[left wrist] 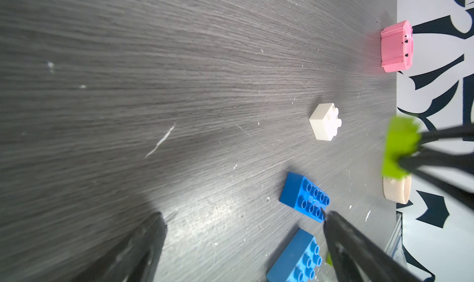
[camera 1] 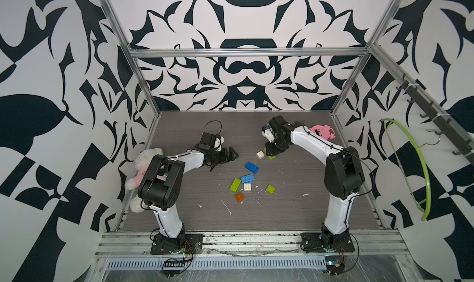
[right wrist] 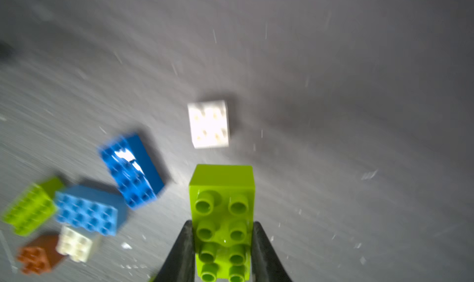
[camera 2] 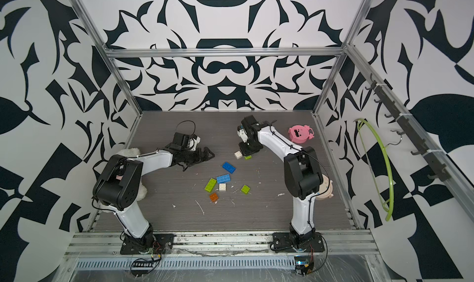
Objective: Assemble a heart with lego
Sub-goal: Assemble the lego brick with the lego brick.
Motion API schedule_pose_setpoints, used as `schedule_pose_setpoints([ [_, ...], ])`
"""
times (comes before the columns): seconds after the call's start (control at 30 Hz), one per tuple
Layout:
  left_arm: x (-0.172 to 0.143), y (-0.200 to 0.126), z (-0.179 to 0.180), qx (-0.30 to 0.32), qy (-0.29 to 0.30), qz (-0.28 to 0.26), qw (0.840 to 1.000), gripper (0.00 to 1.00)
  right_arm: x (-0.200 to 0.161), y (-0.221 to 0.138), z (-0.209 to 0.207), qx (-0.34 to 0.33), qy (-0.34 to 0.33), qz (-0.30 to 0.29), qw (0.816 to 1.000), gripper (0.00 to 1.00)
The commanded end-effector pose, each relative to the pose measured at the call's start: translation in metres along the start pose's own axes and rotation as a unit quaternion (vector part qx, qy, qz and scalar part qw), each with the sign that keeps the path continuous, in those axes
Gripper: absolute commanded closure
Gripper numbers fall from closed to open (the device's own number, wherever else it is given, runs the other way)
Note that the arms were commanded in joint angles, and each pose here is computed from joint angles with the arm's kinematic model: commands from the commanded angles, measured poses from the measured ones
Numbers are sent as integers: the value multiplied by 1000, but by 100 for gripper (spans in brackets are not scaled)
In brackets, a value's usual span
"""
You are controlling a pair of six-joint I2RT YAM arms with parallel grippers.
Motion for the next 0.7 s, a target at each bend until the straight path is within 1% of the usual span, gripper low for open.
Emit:
schedule_pose_setpoints([
  [0.0, -4, -6, -2, -4, 3, -4, 1000, 1, 14, 7, 5, 9, -18, 21, 1000, 83],
  [0.17, -12, -8, 2, 3, -2, -9, 1000, 0, 26, 25, 10, 11, -19, 38, 999, 84],
  [0.47, -14, -3, 5, 3, 0, 2, 1000, 1, 27, 44, 13, 11, -22, 58, 998, 84],
  [0.67, -12, -3, 5, 5, 4, 1, 1000, 1, 25, 49, 12, 5, -20, 76, 997, 84],
])
Point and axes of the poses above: each gripper's point midway between its finger pads, its own y axis out along the fingers, its own z axis along the line the jaws close on, x = y × z, the point moved 10 cm from there along -y, back along the fingers, and after that the axes turned 4 degrees about y, right-handed, at the moved point
